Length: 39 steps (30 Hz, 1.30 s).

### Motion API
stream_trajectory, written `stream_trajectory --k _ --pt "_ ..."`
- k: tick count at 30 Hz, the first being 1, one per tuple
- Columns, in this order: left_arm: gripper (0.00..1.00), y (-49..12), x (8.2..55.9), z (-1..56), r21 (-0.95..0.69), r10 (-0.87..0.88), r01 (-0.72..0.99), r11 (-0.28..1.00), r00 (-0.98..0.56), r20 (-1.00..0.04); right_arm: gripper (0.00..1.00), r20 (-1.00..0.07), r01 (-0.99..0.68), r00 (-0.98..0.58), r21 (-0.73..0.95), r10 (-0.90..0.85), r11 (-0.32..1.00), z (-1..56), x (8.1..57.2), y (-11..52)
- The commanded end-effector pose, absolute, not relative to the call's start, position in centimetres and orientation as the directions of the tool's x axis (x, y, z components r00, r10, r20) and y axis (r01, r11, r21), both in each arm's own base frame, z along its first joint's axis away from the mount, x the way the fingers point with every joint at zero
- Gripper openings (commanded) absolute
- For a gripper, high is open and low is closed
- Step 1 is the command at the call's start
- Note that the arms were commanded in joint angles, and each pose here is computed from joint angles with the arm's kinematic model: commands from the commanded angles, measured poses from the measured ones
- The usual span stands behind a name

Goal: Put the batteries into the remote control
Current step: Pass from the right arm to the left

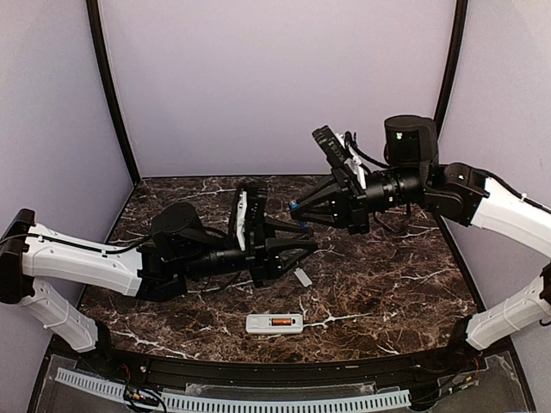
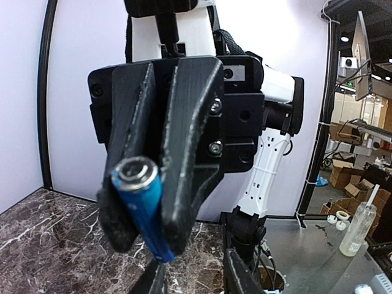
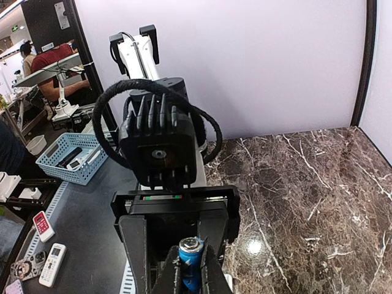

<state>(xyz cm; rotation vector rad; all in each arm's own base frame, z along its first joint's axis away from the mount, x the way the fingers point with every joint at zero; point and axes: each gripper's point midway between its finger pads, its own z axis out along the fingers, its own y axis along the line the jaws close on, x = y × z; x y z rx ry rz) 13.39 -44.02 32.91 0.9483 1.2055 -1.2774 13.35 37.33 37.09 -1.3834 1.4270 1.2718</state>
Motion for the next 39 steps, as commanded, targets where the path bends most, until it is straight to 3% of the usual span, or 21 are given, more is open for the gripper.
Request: stream_trajectory --k 1,7,10,23,28,32,39 --pt "0.28 -43.4 13.2 35.9 -0.069 -0.266 0.991 0.114 -0.037 -0.963 0.0 -0.976 -0.991 -0.107 0.121 -0.192 -0.063 38.1 13.5 36.9" --pt "0.37 -43.5 13.0 36.2 -0.061 -0.264 0.993 0.101 -0.033 -0.964 0.0 -0.975 -0.992 -0.105 0.117 -0.197 -0.049 37.9 13.6 36.6" --pt "0.37 -43.2 13.5 36.7 -0.057 -0.278 0.99 0.133 -0.019 -0.96 0.0 -0.974 -0.991 -0.107 0.12 -0.198 -0.053 37.8 13.5 36.6" --pt "0.2 -43.2 13.6 37.6 -0.035 -0.292 0.989 0.141 0.008 -0.956 0.0 -0.974 -0.991 -0.108 0.121 -0.201 -0.052 37.4 13.4 36.5" --pt "0.01 -43.4 13.4 37.3 -0.032 -0.282 0.991 0.13 0.006 -0.959 0.0 -0.974 -0.991 -0.11 0.123 -0.199 -0.053 37.4 13.4 36.5" --pt "0.0 -43.3 13.4 37.2 -0.029 -0.284 0.991 0.132 0.01 -0.959 0.0 -0.973 -0.99 -0.118 0.132 -0.197 -0.059 37.4 13.3 36.6" --pt "0.0 -42.9 12.9 37.6 -0.015 -0.324 0.993 0.115 0.023 -0.946 0.26 -0.974 -0.98 -0.146 0.166 -0.171 -0.109 37.8 12.4 36.5"
